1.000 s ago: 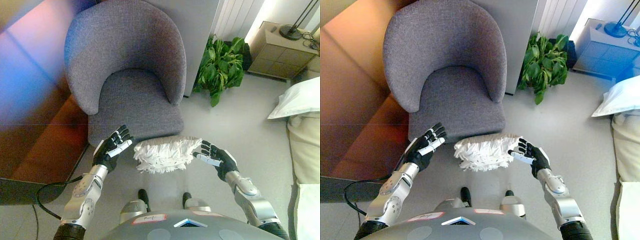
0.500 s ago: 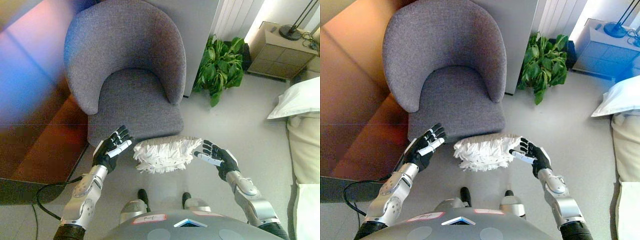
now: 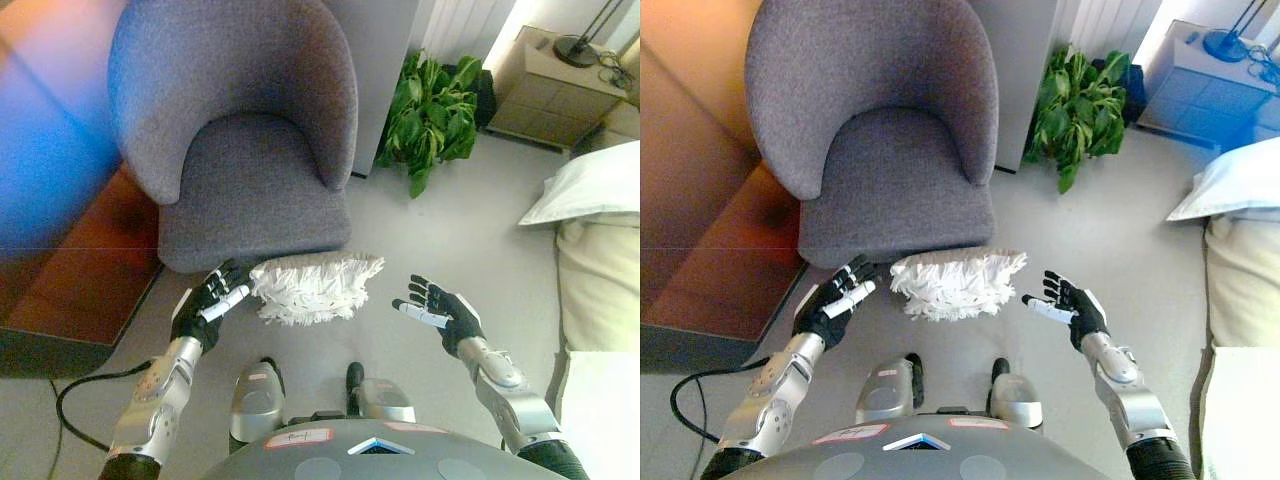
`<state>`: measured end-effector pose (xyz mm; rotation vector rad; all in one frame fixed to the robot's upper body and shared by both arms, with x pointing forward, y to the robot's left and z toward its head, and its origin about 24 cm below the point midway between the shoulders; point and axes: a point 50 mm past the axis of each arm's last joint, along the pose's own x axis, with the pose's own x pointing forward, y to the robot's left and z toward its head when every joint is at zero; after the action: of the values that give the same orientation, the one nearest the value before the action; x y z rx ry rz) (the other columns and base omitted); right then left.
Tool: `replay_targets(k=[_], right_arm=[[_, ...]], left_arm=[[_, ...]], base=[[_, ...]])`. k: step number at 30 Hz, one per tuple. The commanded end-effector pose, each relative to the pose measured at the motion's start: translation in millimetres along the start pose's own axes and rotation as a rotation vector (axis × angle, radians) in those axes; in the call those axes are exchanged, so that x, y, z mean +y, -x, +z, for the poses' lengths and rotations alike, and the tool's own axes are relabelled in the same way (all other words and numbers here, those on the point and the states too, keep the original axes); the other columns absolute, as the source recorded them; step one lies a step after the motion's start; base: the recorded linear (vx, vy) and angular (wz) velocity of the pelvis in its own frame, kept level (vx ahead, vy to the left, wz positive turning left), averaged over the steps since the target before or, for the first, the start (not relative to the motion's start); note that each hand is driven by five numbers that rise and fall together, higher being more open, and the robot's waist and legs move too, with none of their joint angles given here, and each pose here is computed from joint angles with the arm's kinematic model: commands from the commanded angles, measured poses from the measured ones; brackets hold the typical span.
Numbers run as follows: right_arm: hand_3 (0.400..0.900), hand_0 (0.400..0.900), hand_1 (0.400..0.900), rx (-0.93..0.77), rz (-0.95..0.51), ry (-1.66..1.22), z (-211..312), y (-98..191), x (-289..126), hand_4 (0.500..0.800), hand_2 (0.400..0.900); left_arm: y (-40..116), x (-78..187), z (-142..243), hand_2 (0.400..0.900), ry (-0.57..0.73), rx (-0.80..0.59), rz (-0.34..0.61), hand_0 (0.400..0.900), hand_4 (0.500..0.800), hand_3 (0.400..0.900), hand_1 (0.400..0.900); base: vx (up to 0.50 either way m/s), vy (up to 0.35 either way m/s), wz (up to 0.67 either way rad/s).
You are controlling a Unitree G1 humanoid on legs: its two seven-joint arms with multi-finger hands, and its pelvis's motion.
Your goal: Pick up the pillow and put it on the sofa.
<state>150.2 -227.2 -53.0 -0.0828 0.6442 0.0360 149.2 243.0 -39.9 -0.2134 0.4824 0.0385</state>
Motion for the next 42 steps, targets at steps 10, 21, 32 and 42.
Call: replay_targets(k=[10,21,32,42], right_arm=[[0.9,0.9,0.9,-0.183,-0.011,0.031,31,9,-20,0.8,0.9],[0.9,0.9,0.9,-0.209,-0.005,0.006,37,3,-15,0.8,0.9],[0.9,0.9,0.9,-0.228,-0.058,0.001,35,0,6,0.8,0.9],[0.9,0.9,0.9,-0.251,-0.07,0.073,45,-1,-5,0.8,0.9]], left_arm=[[-1.0,-6,38,0.9,0.009,-0.261,-0.053,0.9,0.8,0.9,0.9],[-3.6,0,53,0.9,-0.06,-0.273,-0.069,0.9,0.8,0.9,0.9],[-11.7,-7,62,0.9,-0.112,-0.249,-0.143,0.9,0.8,0.9,0.9],[-14.7,-9,68,0.9,-0.129,-0.248,-0.126,0.9,0.8,0.9,0.9]], base=[[0.231,0.113,-0.24],[0.213,0.131,-0.13],[0.192,0.224,0.24],[0.135,-0.169,0.22]])
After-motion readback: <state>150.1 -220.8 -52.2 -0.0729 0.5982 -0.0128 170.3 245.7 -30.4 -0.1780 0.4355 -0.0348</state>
